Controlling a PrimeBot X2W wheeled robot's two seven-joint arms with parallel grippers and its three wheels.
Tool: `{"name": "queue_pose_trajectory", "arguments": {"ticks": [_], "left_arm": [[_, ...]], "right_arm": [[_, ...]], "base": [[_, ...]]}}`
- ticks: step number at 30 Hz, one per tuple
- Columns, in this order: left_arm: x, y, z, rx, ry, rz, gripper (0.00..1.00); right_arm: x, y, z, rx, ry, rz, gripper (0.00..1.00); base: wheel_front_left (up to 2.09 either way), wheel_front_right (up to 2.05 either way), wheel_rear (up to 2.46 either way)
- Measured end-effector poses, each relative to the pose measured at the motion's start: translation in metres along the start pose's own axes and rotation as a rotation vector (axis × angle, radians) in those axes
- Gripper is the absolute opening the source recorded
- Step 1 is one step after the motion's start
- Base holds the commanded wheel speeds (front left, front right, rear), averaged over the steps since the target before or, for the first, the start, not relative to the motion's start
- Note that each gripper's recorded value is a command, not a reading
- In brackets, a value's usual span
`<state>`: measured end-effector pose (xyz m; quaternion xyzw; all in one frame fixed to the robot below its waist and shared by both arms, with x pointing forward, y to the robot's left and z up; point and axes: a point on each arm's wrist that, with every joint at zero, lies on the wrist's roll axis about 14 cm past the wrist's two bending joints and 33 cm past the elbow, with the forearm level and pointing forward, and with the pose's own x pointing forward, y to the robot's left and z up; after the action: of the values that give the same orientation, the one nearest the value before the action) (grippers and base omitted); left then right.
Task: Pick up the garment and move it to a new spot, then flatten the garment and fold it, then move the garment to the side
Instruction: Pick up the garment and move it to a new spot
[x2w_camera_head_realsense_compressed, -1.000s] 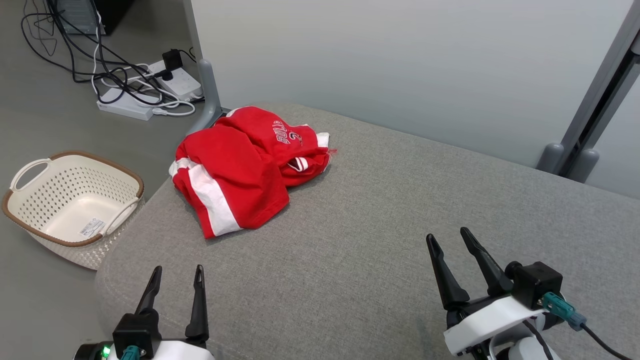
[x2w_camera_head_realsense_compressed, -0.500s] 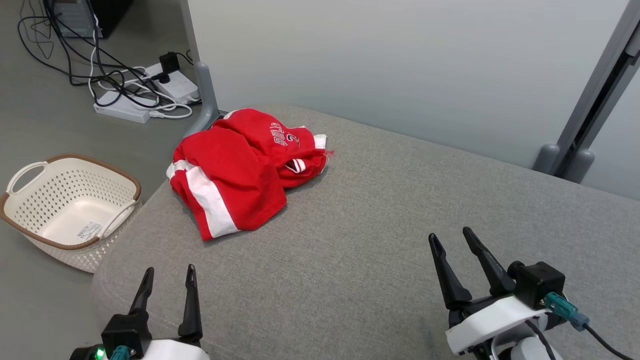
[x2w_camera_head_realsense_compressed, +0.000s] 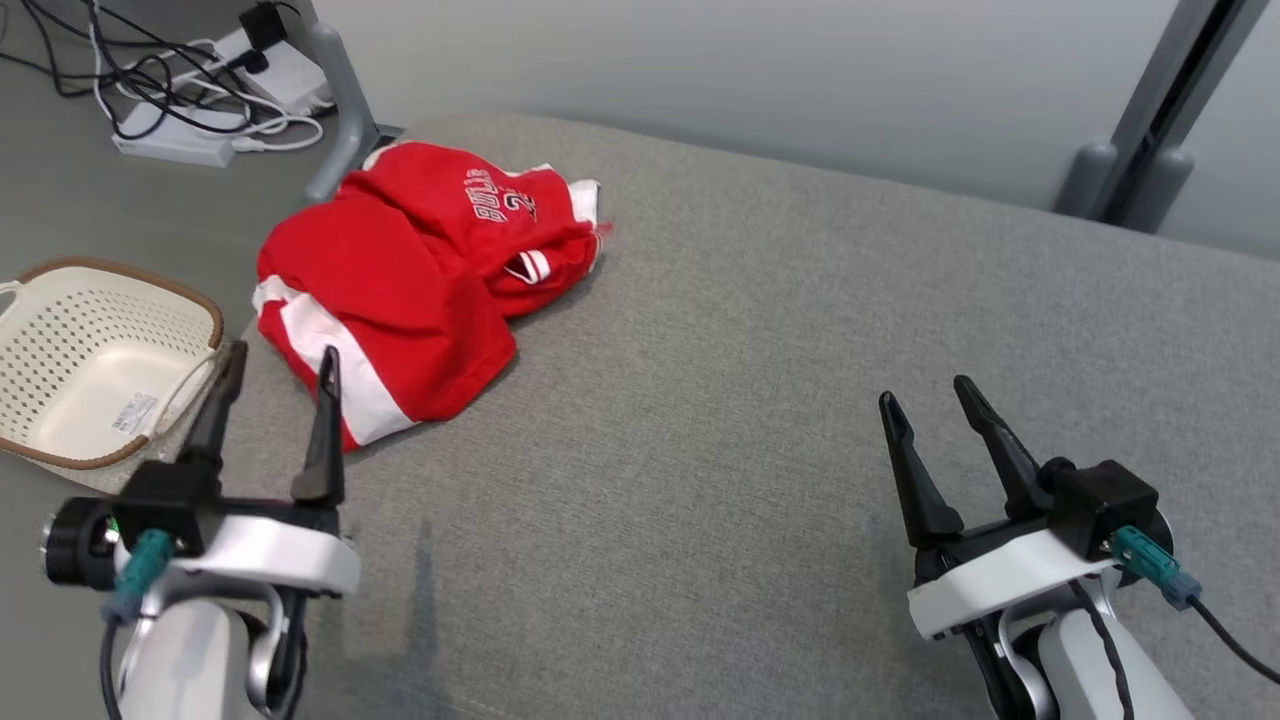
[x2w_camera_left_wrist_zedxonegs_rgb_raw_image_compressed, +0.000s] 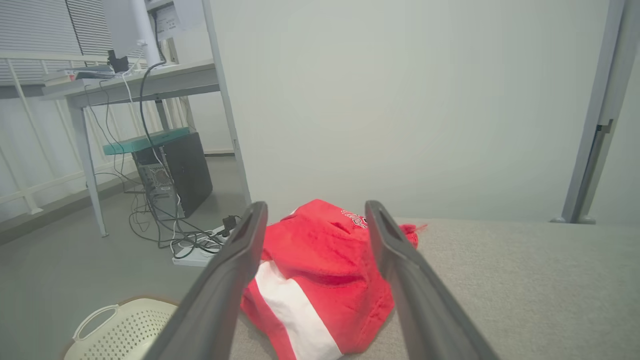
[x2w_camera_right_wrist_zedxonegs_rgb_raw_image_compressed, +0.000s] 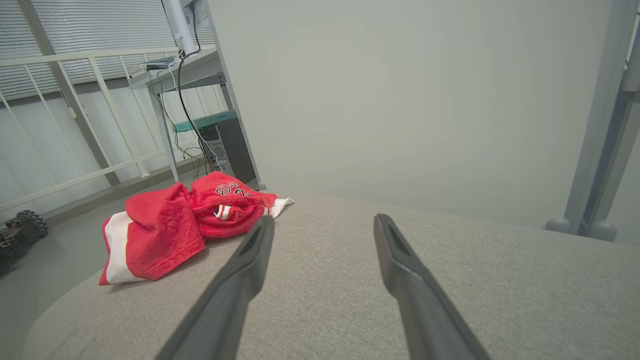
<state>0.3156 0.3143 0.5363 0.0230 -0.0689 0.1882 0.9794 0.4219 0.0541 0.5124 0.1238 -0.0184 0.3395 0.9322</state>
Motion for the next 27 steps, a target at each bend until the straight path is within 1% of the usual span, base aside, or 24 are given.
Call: {"name": "queue_pose_trajectory", "arguments": {"ticks": [3, 6, 8, 10, 12, 14, 15, 16, 17, 19, 23, 27], "left_arm": [[0.027, 0.005, -0.011, 0.038, 0.039, -0.022, 1.00], [0.057, 0.012, -0.028, 0.029, 0.104, -0.018, 1.00], [0.081, 0.012, -0.038, 0.026, 0.169, -0.030, 1.00], [0.100, 0.010, -0.054, -0.013, 0.264, -0.029, 1.00], [0.118, 0.011, -0.065, 0.026, 0.336, -0.046, 1.00], [0.135, 0.009, -0.075, 0.027, 0.407, -0.048, 1.00], [0.141, 0.006, -0.084, 0.008, 0.459, -0.047, 1.00], [0.146, 0.001, -0.093, -0.033, 0.505, -0.042, 1.00], [0.150, -0.002, -0.101, -0.047, 0.545, -0.043, 1.00], [0.161, -0.003, -0.110, -0.031, 0.601, -0.045, 1.00], [0.172, -0.012, -0.133, -0.077, 0.722, -0.037, 1.00], [0.181, -0.012, -0.146, -0.047, 0.799, -0.036, 1.00]], "right_arm": [[0.005, -0.014, -0.008, 0.001, 0.011, -0.019, 1.00], [0.009, -0.026, -0.013, 0.004, 0.015, -0.031, 1.00], [0.011, -0.034, -0.018, 0.003, 0.019, -0.040, 1.00], [0.012, -0.045, -0.023, 0.004, 0.026, -0.057, 1.00], [0.012, -0.056, -0.026, 0.015, 0.026, -0.080, 1.00], [0.013, -0.066, -0.029, 0.025, 0.025, -0.100, 1.00], [0.014, -0.070, -0.031, 0.027, 0.026, -0.107, 1.00], [0.013, -0.075, -0.033, 0.030, 0.027, -0.115, 1.00], [0.013, -0.078, -0.036, 0.033, 0.030, -0.121, 1.00], [0.010, -0.085, -0.041, 0.040, 0.040, -0.139, 1.00], [0.004, -0.095, -0.054, 0.058, 0.065, -0.166, 1.00], [-0.001, -0.102, -0.063, 0.065, 0.086, -0.185, 1.00]], "base": [[0.00, 0.00, 0.00], [0.00, 0.00, 0.00], [0.00, 0.00, 0.00], [0.00, 0.00, 0.00], [0.00, 0.00, 0.00], [0.00, 0.00, 0.00], [0.00, 0.00, 0.00], [0.00, 0.00, 0.00], [0.00, 0.00, 0.00], [0.00, 0.00, 0.00], [0.00, 0.00, 0.00], [0.00, 0.00, 0.00]]}}
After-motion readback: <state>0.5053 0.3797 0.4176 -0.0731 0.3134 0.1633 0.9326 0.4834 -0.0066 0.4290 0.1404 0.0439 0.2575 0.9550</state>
